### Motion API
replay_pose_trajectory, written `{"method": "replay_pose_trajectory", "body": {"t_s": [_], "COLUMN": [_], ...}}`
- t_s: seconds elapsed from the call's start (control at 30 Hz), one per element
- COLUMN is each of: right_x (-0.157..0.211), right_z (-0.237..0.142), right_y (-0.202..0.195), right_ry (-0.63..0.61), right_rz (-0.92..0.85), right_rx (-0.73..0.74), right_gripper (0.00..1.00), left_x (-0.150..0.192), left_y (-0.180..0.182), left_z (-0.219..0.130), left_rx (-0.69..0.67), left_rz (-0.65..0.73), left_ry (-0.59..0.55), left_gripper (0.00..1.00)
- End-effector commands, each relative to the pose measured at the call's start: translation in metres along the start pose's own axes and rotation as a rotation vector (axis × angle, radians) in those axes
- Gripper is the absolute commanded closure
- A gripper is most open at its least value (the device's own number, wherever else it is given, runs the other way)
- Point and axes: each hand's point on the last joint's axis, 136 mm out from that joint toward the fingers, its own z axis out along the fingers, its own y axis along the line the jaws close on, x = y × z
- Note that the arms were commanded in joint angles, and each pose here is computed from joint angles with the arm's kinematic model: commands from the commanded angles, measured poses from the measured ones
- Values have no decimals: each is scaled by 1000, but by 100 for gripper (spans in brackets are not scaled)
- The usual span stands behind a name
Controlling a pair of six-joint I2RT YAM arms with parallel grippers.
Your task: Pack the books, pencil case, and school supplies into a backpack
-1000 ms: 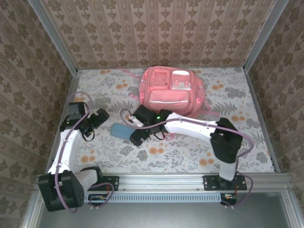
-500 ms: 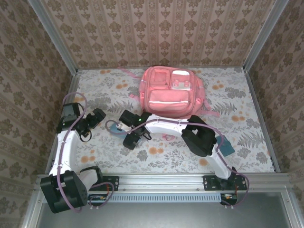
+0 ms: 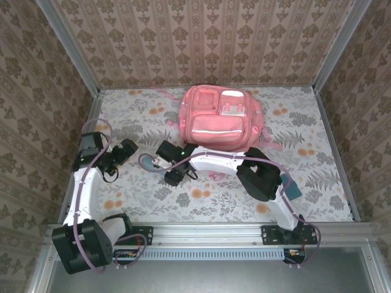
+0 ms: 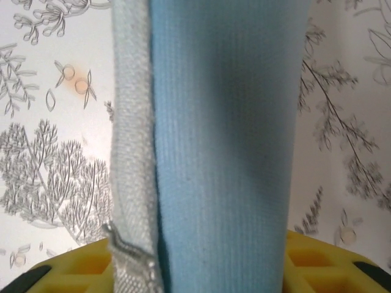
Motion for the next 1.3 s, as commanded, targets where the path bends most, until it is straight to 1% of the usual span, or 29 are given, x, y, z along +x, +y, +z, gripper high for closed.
{"method": "replay_pose_trajectory", "body": {"t_s": [0.0,0.07,0.13,0.27,0.4,0.47,0.6,0.7,0.77,0.83,0.9,0.97,1.1,1.23,1.27], "right_x": [-16,-17,-10,14,51,73,121,156,177,193,206,214,220,224,224], "right_z": [-43,-61,-78,-115,-154,-176,-212,-230,-238,-243,-246,-246,-244,-239,-239], "right_y": [-3,-7,-13,-31,-67,-84,-118,-142,-156,-166,-174,-180,-184,-183,-183], "right_ry": [-123,-182,-218,-285,-352,-381,-408,-403,-396,-390,-387,-380,-371,-362,-362], "right_rz": [96,166,252,474,721,817,975,1084,1150,1204,1246,1274,1296,1318,1327], "right_rx": [-30,-50,-78,-144,-148,-130,-42,49,111,148,175,190,201,199,199], "right_gripper": [62,66,70,76,76,76,76,76,76,76,76,76,76,76,76], "left_x": [5,7,11,22,42,54,92,119,136,154,169,177,184,186,187], "left_y": [-16,-23,-32,-62,-106,-127,-180,-214,-235,-251,-261,-267,-276,-280,-280], "left_z": [-6,-7,-7,-8,-10,-9,-3,8,17,32,48,66,95,117,121], "left_rx": [51,62,75,114,149,178,262,265,267,256,235,213,218,250,267], "left_rz": [49,69,93,192,388,481,716,934,1075,1222,1374,1486,1660,1756,1772], "left_ry": [9,9,12,6,-17,-20,-14,4,30,76,123,171,245,310,342], "left_gripper": [0,0,0,0,0,1,2,2,2,4,7,12,19,22,25]}}
